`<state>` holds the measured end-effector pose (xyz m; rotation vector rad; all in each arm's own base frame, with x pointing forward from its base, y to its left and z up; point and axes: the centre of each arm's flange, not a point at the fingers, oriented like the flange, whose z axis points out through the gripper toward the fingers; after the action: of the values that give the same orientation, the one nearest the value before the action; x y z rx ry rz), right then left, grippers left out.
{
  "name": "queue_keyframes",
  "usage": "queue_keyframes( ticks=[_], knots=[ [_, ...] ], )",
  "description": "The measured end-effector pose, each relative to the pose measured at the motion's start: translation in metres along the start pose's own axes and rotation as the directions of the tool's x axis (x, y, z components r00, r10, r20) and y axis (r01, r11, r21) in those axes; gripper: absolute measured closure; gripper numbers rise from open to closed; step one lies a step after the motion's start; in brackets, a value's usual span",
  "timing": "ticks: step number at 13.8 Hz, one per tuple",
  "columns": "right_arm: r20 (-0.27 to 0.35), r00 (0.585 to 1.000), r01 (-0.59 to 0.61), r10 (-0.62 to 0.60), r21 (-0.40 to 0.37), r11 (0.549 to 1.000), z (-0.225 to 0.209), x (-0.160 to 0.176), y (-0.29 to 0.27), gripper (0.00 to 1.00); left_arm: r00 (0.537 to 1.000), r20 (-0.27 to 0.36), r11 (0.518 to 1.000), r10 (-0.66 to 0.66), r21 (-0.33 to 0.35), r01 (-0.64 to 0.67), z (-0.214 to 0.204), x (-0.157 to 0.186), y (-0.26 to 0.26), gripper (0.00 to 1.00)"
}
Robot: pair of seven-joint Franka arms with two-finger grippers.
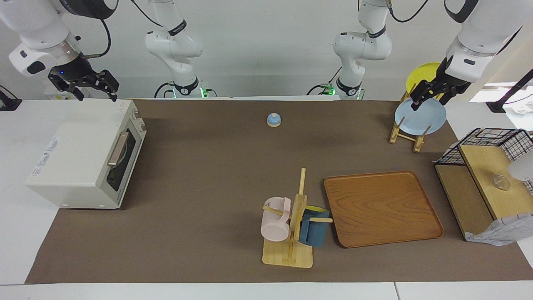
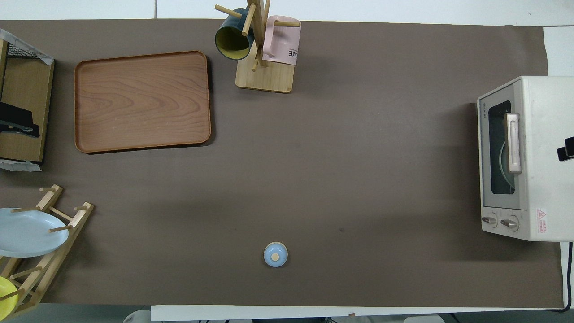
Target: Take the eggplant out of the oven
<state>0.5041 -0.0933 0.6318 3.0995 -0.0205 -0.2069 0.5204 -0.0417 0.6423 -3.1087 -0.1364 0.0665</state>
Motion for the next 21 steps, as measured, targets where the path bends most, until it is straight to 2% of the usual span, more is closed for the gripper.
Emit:
queue_keyframes(
  ticks=[7, 9, 11, 12, 13, 15, 17, 18, 21],
  knots=[
    [-0.03, 0.999, 0.021, -0.021, -0.005, 1.0, -0.005, 0.001, -0.011, 0.0, 1.0, 0.0, 1.0, 0.0, 0.0, 0.0, 0.0, 0.0, 0.0, 0.0],
    [-0.038, 0.998, 0.057, -0.057, -0.011, 0.998, 0.0, 0.005, -0.029, 0.04, 1.0, 0.0, 1.0, 0.0, 0.0, 0.0, 0.0, 0.0, 0.0, 0.0],
    [-0.062, 0.995, 0.076, -0.077, -0.016, 0.997, 0.013, 0.006, -0.039, 0.26, 1.0, 0.0, 1.0, 0.0, 0.0, 0.0, 0.0, 0.0, 0.0, 0.0],
    [-0.075, 0.994, 0.079, -0.08, -0.018, 0.997, 0.026, 0.007, -0.04, 0.4, 1.0, 0.0, 1.0, 0.0, 0.0, 0.0, 0.0, 0.0, 0.0, 0.0],
    [-0.085, 0.993, 0.081, -0.082, -0.019, 0.997, 0.045, 0.01, -0.04, 0.52, 1.0, 0.0, 1.0, 0.0, 0.0, 0.0, 0.0, 0.0, 0.0, 0.0],
    [-0.101, 0.991, 0.086, -0.088, -0.025, 0.996, 0.089, 0.022, -0.043, 0.72, 1.0, 0.0, 1.0, 0.0, 0.0, 0.0, 0.0, 0.0, 0.0, 0.0],
    [-0.066, 0.992, 0.1, -0.104, -0.06, 0.993, 0.127, 0.035, -0.048, 0.94, 1.0, 0.0, 1.0, 0.0, 0.0, 0.0, 0.0, 0.0, 0.0, 0.0],
    [-0.044, 0.992, 0.113, -0.118, -0.104, 0.988, 0.138, 0.041, -0.047, 0.99, 1.0, 0.0, 1.0, 0.0, 0.0, 0.0, 0.0, 0.0, 0.0, 0.0],
    [-0.02, 0.991, 0.128, -0.133, -0.167, 0.978, 0.144, 0.044, -0.041, 0.99, 1.0, 0.0, 1.0, 0.0, 0.0, 0.0, 0.0, 0.0, 0.0, 0.0]
  ],
)
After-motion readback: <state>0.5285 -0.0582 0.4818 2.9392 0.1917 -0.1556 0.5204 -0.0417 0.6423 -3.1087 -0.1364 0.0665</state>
